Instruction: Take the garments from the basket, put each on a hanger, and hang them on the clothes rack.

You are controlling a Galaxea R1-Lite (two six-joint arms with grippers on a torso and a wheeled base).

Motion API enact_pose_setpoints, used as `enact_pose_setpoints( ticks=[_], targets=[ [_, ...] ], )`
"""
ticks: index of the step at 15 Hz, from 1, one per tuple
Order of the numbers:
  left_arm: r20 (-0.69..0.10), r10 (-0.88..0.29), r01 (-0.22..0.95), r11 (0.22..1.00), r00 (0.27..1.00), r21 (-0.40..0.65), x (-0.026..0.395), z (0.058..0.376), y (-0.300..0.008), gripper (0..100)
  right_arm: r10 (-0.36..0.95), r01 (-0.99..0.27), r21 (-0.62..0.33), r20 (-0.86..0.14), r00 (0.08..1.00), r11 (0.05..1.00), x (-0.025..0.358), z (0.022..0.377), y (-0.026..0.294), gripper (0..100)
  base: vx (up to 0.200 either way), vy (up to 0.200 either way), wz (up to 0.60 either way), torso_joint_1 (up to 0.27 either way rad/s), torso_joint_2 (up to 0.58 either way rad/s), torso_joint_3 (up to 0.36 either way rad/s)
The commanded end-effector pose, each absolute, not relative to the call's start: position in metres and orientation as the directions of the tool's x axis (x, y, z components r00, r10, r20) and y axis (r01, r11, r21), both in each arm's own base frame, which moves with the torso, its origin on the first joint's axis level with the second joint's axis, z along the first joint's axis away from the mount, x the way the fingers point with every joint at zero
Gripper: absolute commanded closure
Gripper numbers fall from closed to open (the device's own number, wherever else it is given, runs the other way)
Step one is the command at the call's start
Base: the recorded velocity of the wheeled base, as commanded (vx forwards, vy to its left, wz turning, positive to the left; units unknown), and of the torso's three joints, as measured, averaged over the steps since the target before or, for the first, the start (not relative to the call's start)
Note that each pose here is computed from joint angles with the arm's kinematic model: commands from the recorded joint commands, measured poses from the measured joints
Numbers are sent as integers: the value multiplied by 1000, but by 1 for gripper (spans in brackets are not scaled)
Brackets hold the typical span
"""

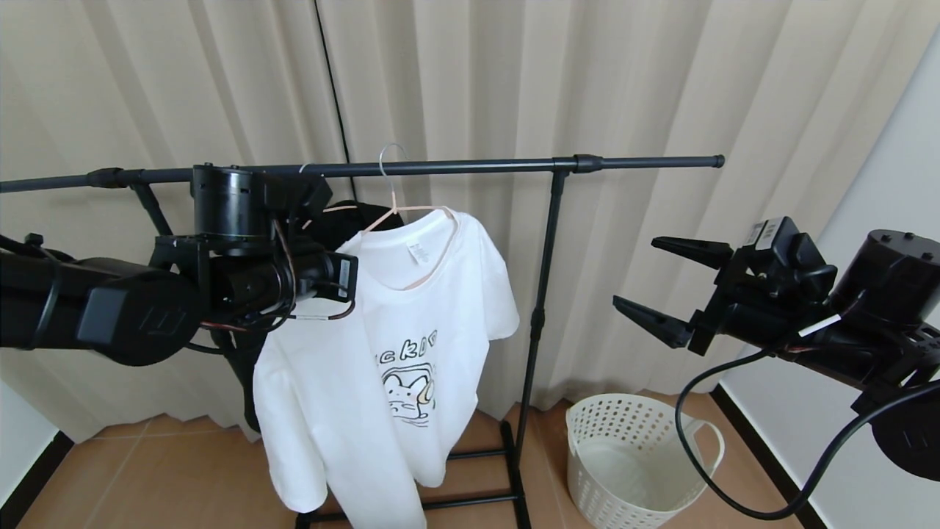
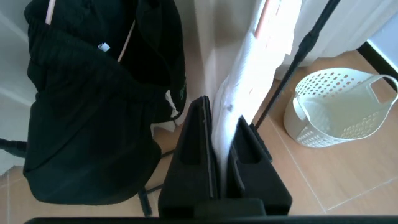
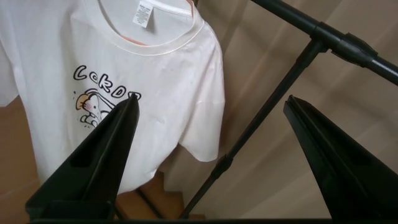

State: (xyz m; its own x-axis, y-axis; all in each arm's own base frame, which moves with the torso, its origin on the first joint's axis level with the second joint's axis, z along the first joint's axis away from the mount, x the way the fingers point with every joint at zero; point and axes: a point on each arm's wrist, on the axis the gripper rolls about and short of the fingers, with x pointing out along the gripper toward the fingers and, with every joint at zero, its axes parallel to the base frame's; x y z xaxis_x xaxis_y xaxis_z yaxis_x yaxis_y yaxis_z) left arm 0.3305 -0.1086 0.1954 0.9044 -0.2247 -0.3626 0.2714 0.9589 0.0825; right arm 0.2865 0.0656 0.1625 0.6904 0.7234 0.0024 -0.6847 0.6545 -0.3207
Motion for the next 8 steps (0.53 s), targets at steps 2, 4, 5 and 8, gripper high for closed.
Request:
enact_pose_setpoints(
  ticks=[2,4,5,8],
  targets=[
    [-373,-192,240,967,908,87,351,185,-115,100,722,-684,-320,1,692,656,288,162,65,0,0,0,0,0,0,0],
    [-369,-191,227,972,910,59,362,182,-119,100,722,-685,-318,-2,692,655,288,161,65,0,0,0,0,0,0,0],
    [-368,-191,223,974,910,46,369,180,-121,100,723,-686,-318,-2,691,654,288,161,66,0,0,0,0,0,0,0],
    [-355,-188,211,977,916,28,385,177,-126,100,721,-685,-317,-4,693,656,289,160,65,0,0,0,0,0,0,0]
  ],
)
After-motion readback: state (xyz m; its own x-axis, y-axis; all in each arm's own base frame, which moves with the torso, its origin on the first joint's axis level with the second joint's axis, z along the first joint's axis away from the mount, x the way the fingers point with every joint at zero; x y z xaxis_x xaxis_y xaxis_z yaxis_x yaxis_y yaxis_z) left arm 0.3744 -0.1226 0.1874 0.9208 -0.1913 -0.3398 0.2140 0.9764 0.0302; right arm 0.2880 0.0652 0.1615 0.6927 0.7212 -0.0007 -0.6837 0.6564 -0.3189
